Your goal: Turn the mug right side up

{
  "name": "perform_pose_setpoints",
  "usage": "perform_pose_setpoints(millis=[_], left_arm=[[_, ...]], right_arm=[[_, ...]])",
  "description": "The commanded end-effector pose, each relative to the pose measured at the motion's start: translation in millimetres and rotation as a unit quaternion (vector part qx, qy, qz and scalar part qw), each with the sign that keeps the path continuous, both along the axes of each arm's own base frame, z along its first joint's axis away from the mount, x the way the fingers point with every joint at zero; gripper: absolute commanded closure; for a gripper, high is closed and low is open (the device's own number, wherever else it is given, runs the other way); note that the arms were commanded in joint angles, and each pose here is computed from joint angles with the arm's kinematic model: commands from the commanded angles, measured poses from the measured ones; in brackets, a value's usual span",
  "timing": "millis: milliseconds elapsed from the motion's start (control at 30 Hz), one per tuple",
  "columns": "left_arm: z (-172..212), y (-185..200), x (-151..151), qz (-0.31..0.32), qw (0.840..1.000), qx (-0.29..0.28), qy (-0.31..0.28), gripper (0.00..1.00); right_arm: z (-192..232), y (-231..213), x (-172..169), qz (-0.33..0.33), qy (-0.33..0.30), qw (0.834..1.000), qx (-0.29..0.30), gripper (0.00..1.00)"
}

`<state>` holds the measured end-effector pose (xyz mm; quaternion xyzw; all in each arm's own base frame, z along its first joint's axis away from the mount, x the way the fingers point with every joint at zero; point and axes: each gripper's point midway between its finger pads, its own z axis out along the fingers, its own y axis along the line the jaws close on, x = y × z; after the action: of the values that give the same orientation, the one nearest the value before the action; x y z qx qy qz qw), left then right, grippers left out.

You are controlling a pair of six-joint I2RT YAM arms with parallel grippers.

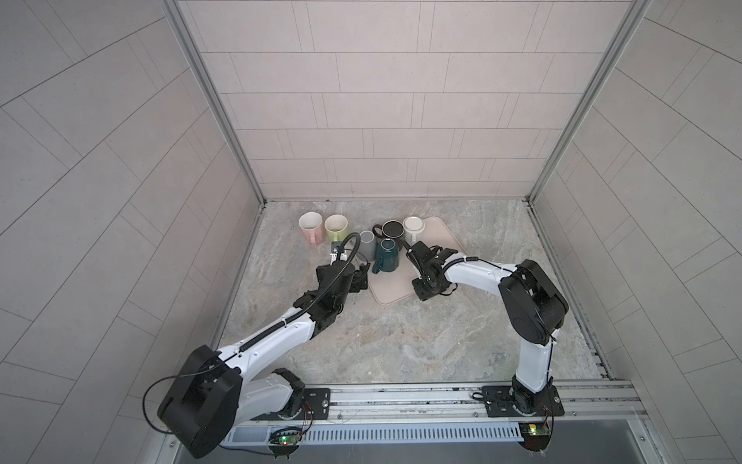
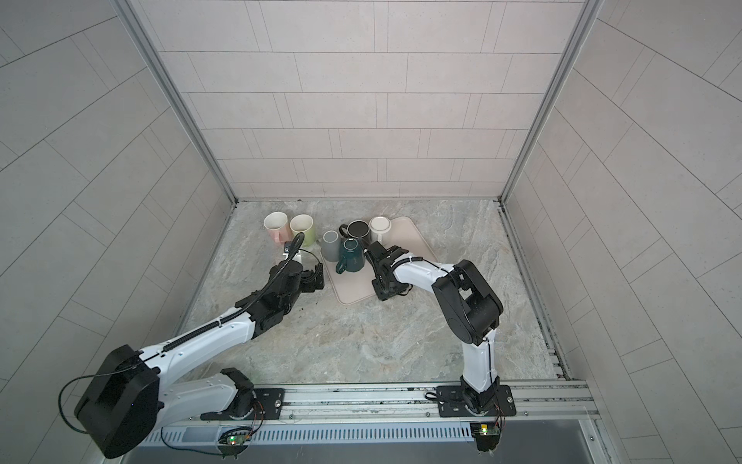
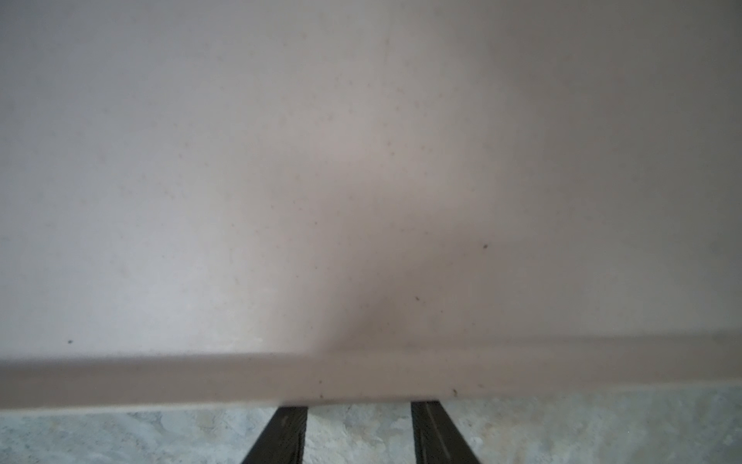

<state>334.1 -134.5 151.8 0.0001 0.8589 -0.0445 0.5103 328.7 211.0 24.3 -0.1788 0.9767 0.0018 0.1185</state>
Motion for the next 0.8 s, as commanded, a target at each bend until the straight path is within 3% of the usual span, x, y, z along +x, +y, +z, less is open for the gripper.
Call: perform_pose_setpoints(millis=[0, 133, 300, 467, 767], left_arm=[[1, 0, -1, -0.002, 1.000, 0.004, -0.008, 0.00], [1, 0, -1, 0.001, 1.000, 0.003, -0.009, 0.00], [-3, -1, -1, -0.001, 1.000, 0.001, -0.006, 0.00], [-6, -3, -1, -0.006, 1.000, -0.001, -0.002, 0.00], [-9, -9, -2, -0.018, 1.000, -0.011, 0.003, 0.00]], right_arm=[[13, 5, 6, 0.001, -0.028, 0.999, 0.018, 0.56], [32, 10, 9, -0.012, -0.048, 0.998, 0.049, 0.54], [47, 12, 20, -0.083, -0.072, 0.991, 0.079, 0.54], [43, 9, 28, -0.193, -0.083, 0.969, 0.127, 0.54], [39, -23, 29, -0.333, -0.103, 0.931, 0.112, 0.52]])
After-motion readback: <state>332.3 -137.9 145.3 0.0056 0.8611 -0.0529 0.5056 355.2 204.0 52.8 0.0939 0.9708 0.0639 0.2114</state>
